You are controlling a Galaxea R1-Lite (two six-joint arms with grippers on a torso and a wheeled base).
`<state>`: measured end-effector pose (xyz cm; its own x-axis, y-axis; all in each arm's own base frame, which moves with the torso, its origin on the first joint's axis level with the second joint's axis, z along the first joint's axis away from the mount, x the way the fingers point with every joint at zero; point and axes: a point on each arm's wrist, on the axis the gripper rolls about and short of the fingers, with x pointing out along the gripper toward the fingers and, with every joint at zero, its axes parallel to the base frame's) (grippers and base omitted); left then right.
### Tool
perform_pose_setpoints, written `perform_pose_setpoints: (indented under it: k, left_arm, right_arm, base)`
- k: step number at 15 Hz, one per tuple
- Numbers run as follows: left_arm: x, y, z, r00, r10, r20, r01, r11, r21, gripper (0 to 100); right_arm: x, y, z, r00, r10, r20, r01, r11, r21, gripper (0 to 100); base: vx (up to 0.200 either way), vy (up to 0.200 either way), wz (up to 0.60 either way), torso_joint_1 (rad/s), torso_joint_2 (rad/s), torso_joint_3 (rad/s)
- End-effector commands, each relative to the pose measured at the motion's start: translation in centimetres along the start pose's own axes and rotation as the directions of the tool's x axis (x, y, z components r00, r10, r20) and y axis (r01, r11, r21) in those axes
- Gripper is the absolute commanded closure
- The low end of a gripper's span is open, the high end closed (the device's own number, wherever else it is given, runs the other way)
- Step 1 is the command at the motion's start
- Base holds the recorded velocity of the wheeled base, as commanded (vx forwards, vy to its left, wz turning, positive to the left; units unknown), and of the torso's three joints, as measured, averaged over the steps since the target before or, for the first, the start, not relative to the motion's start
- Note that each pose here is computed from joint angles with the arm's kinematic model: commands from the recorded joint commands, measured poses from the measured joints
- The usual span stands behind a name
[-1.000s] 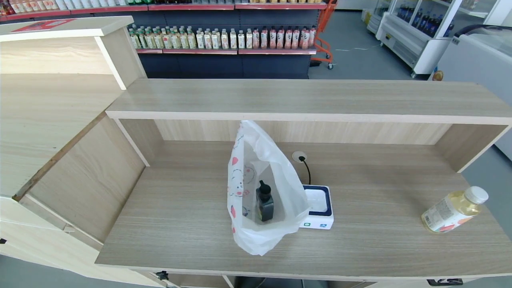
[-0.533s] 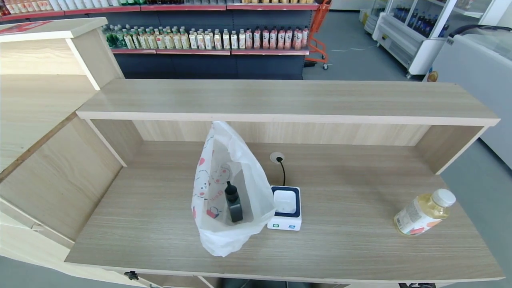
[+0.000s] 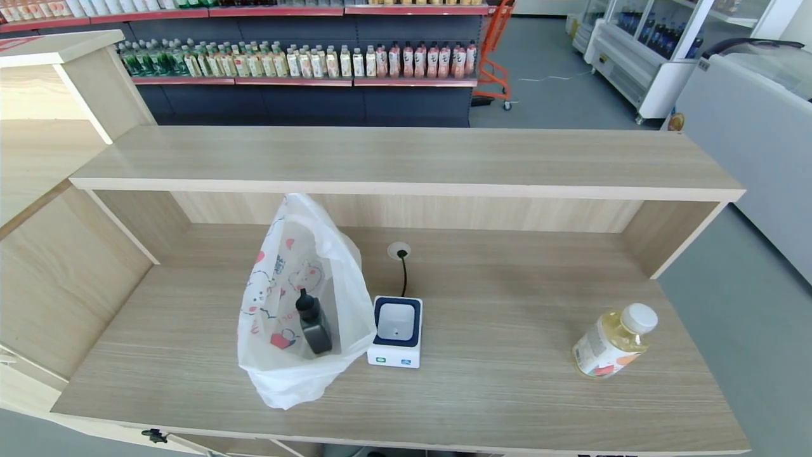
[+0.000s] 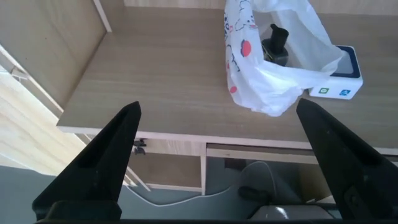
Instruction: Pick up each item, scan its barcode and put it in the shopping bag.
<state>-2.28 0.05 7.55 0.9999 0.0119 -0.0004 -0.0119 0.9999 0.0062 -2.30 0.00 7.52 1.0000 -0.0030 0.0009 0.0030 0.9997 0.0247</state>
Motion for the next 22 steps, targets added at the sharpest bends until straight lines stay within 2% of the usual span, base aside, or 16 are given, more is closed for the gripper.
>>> perform_pose_setpoints:
  k: [1, 9, 10, 11, 12, 13, 14, 15, 16, 18, 20, 22]
  left_arm:
    - [0.0, 0.0, 0.0, 1.0, 0.0, 0.0, 0.0, 1.0, 0.0, 0]
    - [0.0, 0.0, 0.0, 1.0, -0.001, 0.0, 0.001, 1.0, -0.003, 0]
    - [0.0, 0.0, 0.0, 1.0, -0.001, 0.0, 0.001, 1.0, -0.003, 0]
    - [0.0, 0.0, 0.0, 1.0, -0.001, 0.0, 0.001, 1.0, -0.003, 0]
    - [0.0, 0.0, 0.0, 1.0, -0.001, 0.0, 0.001, 1.0, -0.003, 0]
    - [0.0, 0.0, 0.0, 1.0, -0.001, 0.0, 0.001, 1.0, -0.003, 0]
    - [0.0, 0.0, 0.0, 1.0, -0.001, 0.0, 0.001, 1.0, -0.003, 0]
    - [0.0, 0.0, 0.0, 1.0, -0.001, 0.0, 0.001, 1.0, -0.003, 0]
    - [0.0, 0.0, 0.0, 1.0, -0.001, 0.0, 0.001, 1.0, -0.003, 0]
    - [0.0, 0.0, 0.0, 1.0, -0.001, 0.0, 0.001, 1.0, -0.003, 0]
    - [0.0, 0.0, 0.0, 1.0, -0.001, 0.0, 0.001, 1.0, -0.003, 0]
    - [0.0, 0.0, 0.0, 1.0, -0.001, 0.0, 0.001, 1.0, -0.003, 0]
  right_arm:
    - [0.0, 0.0, 0.0, 1.0, 0.001, -0.004, -0.001, 1.0, 0.0, 0]
    - [0.0, 0.0, 0.1, 1.0, 0.0, 0.002, 0.0, 1.0, -0.009, 0]
    - [-0.1, 0.0, 2.1, 1.0, 0.014, 0.005, -0.014, 1.0, -0.009, 0]
    - [1.0, 0.1, 6.1, 0.995, 0.008, -0.098, -0.008, 1.0, 0.003, 0]
    - [2.5, 0.2, 8.8, 0.987, -0.006, -0.163, 0.007, 1.0, 0.009, 0]
    - [4.8, 0.2, 10.7, 0.971, -0.024, -0.237, 0.027, 1.0, 0.009, 0]
    - [6.9, 0.1, 11.4, 0.948, -0.074, -0.31, 0.081, 0.997, 0.011, 0]
    - [8.9, -0.2, 11.1, 0.912, -0.108, -0.395, 0.126, 0.992, 0.019, 0]
    - [10.9, -0.5, 10.1, 0.861, -0.132, -0.491, 0.159, 0.987, 0.015, 0]
    - [13.3, -1.0, 7.8, 0.785, -0.149, -0.602, 0.184, 0.983, -0.003, 0]
    - [15.7, -1.3, 6.0, 0.745, -0.146, -0.651, 0.185, 0.983, -0.007, 0]
    - [18.0, -1.4, 4.7, 0.721, -0.129, -0.681, 0.162, 0.987, -0.015, 0]
  base:
    - [-0.2, -0.2, 0.0, 0.012, 0.0, -0.002]
    - [-0.025, 0.0, 0.0, 0.001, 0.0, 0.0]
    - [0.0, 0.0, 0.0, 0.0, 0.0, 0.0]
    - [0.0, 0.0, 0.0, 0.0, 0.0, 0.0]
    - [0.0, 0.0, 0.0, 0.0, 0.0, 0.0]
    - [0.0, 0.0, 0.0, 0.0, 0.0, 0.0]
    - [0.0, 0.0, 0.0, 0.0, 0.0, 0.0]
    - [0.0, 0.0, 0.0, 0.0, 0.0, 0.0]
    - [0.0, 0.0, 0.0, 0.0, 0.0, 0.0]
    - [0.0, 0.0, 0.0, 0.0, 0.0, 0.0]
    - [0.0, 0.0, 0.0, 0.0, 0.0, 0.0]
    - [0.0, 0.0, 0.0, 0.0, 0.0, 0.0]
